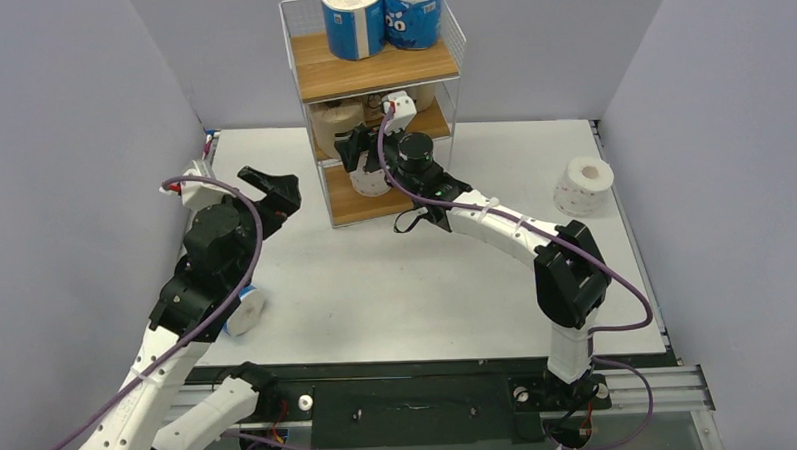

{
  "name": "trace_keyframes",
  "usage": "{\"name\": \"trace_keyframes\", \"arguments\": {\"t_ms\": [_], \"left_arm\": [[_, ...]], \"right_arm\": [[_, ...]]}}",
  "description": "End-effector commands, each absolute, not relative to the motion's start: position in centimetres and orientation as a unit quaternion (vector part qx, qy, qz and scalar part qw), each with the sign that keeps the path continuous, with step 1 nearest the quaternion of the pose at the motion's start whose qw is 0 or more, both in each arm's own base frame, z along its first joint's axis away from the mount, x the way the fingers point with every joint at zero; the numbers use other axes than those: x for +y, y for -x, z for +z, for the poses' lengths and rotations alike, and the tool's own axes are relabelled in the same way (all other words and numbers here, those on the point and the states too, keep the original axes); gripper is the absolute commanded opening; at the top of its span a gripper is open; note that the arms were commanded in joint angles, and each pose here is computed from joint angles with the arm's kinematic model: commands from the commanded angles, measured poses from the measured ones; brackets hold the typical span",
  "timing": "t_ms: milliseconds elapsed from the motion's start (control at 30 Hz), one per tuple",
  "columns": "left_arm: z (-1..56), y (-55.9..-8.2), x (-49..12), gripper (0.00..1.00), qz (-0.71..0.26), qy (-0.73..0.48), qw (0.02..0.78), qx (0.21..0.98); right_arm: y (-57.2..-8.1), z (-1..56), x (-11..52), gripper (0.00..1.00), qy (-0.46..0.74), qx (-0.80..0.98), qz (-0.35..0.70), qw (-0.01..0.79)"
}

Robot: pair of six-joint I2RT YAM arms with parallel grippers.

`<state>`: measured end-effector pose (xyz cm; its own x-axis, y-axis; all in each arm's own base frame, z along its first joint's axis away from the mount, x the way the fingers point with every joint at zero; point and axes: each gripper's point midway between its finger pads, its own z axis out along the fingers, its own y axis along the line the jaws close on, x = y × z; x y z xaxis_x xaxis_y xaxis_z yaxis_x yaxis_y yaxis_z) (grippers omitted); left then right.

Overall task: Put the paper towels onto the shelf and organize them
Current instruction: Place the paper towel on the shelf.

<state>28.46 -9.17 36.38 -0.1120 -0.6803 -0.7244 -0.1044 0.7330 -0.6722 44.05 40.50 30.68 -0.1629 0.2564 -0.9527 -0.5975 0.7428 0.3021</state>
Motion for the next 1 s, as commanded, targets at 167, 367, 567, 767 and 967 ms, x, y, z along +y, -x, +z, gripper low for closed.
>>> {"name": "trace_keyframes", "arguments": {"t_ms": [167,367,567,767,967], "left_arm": [[34.0,-26.1,-7.2,0.93,-0.199,0.239,0.628,0.713],[31.5,-24.7,-6.4,0.99,-0.185,0.225,0.626,0.724],[26.8,-24.5,-6.8,0.96,-0.188,0.234,0.596,0.744],[23.9,-24.7,-8.4,0.96,-0.217,0.228,0.575,0.755],[23.1,-24.9,-9.1,0.96,-0.229,0.202,0.584,0.752]], "right_arm": [[-41.9,35.9,38.9,0.73,0.132,0.651,0.357,0.657],[-41.2,37.1,37.2,0.73,0.125,0.648,0.359,0.66],[-40.9,37.5,35.2,0.71,0.096,0.651,0.377,0.652],[-41.1,37.0,34.4,0.5,0.083,0.658,0.392,0.638],[-41.7,35.7,34.1,0.3,0.083,0.667,0.39,0.629]]}}
